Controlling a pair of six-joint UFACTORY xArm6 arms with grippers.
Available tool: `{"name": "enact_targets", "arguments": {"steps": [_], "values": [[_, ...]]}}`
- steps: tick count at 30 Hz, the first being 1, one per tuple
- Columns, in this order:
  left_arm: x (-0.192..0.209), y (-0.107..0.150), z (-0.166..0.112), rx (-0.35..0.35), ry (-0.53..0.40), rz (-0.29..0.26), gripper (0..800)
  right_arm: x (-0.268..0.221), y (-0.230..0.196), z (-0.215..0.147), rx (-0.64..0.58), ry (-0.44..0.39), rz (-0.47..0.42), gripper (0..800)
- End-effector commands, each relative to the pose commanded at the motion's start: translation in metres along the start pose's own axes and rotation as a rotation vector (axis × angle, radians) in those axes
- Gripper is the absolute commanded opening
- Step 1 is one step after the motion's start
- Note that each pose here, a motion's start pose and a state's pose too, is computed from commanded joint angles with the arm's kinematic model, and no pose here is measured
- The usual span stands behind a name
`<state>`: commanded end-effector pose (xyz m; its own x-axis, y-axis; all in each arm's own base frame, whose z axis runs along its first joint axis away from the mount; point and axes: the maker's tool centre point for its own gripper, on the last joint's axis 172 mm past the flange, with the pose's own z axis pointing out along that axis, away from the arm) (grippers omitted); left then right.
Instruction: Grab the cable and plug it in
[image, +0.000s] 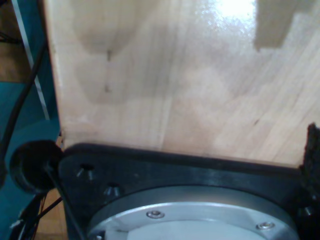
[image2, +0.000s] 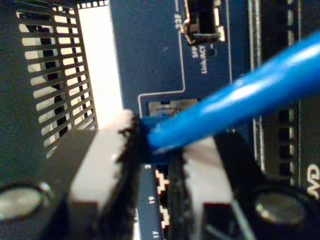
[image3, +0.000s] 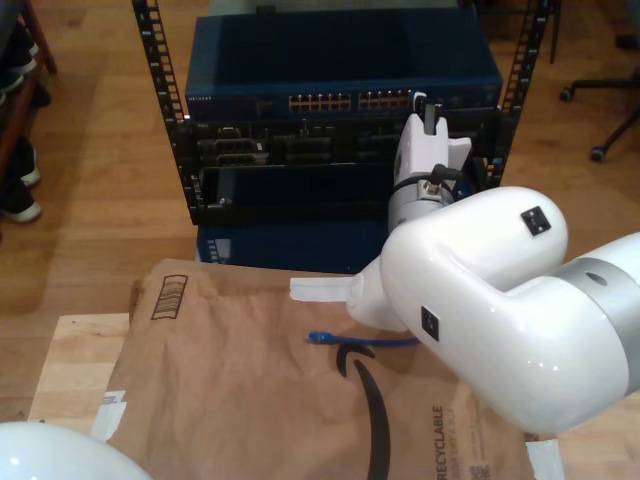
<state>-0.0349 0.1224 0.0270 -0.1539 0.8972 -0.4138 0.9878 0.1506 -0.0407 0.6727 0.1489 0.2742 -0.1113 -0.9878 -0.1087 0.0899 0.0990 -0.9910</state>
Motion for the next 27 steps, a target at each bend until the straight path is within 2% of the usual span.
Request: {"name": "enact_targets", "arguments": {"steps": [15,16,18,23,27], "values": [[0.000,0.000,0.000,0.000,0.000,0.000,800,-0.005,0.009,0.009,-0.007,-0.004,0.020,6],[0.000,0.000,0.000,0.000,0.000,0.000,800,-0.004,0.009,0.009,-0.009,-0.004,0.018,51],[0.000,0.000,0.000,0.001,0.000,-0.001,800,-0.008,0.008,0.009,-0.011,-0.015,0.015,226],[0.000,0.000,0.000,-0.001,0.000,-0.001,800,-0.008,0.004,0.007,-0.017,-0.018,0.016,307],[0.000,0.000,0.000,0.000,-0.002,0.000,800,0.003,-0.004,-0.011,-0.046,-0.016,-0.001,353]]}}
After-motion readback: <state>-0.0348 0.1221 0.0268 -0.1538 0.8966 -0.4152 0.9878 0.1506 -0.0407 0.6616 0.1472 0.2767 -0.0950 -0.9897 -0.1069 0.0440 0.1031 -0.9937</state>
